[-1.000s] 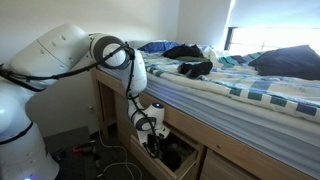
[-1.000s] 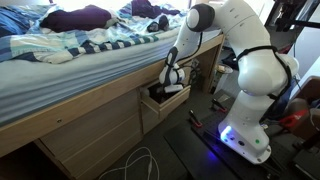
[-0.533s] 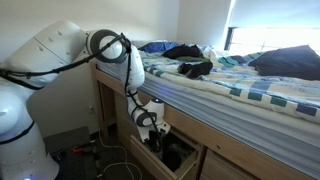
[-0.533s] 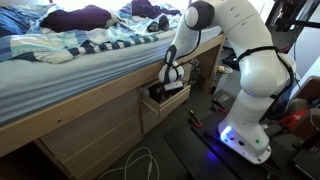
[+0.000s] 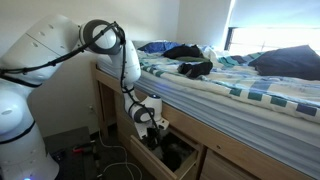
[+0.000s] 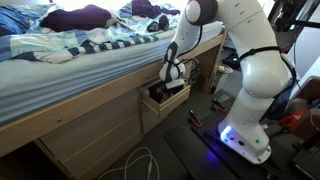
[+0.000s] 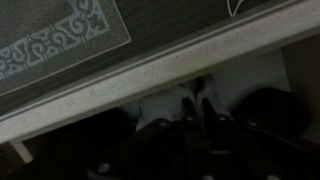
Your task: Take the socks out of the open drawer and put them on the bed
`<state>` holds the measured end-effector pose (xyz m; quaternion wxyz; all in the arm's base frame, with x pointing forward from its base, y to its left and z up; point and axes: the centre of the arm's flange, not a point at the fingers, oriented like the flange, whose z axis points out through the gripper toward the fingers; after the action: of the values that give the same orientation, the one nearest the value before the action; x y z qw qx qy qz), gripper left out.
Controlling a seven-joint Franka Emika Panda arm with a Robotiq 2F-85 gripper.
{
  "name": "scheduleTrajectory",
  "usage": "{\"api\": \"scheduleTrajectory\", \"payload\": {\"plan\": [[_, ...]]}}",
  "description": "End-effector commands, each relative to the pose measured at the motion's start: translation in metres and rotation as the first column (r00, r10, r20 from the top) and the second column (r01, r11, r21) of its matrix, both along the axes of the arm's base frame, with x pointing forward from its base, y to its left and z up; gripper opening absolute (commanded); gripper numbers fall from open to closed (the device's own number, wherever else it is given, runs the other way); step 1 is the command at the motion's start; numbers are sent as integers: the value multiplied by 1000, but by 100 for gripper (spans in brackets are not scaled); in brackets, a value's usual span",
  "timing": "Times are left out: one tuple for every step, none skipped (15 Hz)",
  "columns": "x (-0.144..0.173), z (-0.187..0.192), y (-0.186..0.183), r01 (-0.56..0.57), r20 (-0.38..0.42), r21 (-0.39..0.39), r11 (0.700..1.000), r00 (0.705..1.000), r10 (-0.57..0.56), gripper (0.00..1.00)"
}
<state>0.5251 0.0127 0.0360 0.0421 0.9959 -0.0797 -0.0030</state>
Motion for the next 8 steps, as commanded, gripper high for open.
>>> {"api": "scheduleTrajectory", "payload": {"plan": [[-15, 36, 6, -20, -22, -18, 1000, 1000, 19, 4], [-18, 41, 7, -27, -25, -22, 999, 999, 26, 4], [-23, 46, 9, -42, -33, -25, 999, 999, 41, 4], [-28, 52, 12, -54, -39, -29, 998, 998, 52, 4], [-34, 57, 14, -69, -47, -35, 997, 997, 67, 4], [-40, 64, 17, -81, -49, -43, 996, 996, 79, 4], [-45, 70, 18, -88, -46, -50, 995, 995, 86, 4], [-51, 78, 20, -96, -46, -65, 993, 995, 93, 4]]}}
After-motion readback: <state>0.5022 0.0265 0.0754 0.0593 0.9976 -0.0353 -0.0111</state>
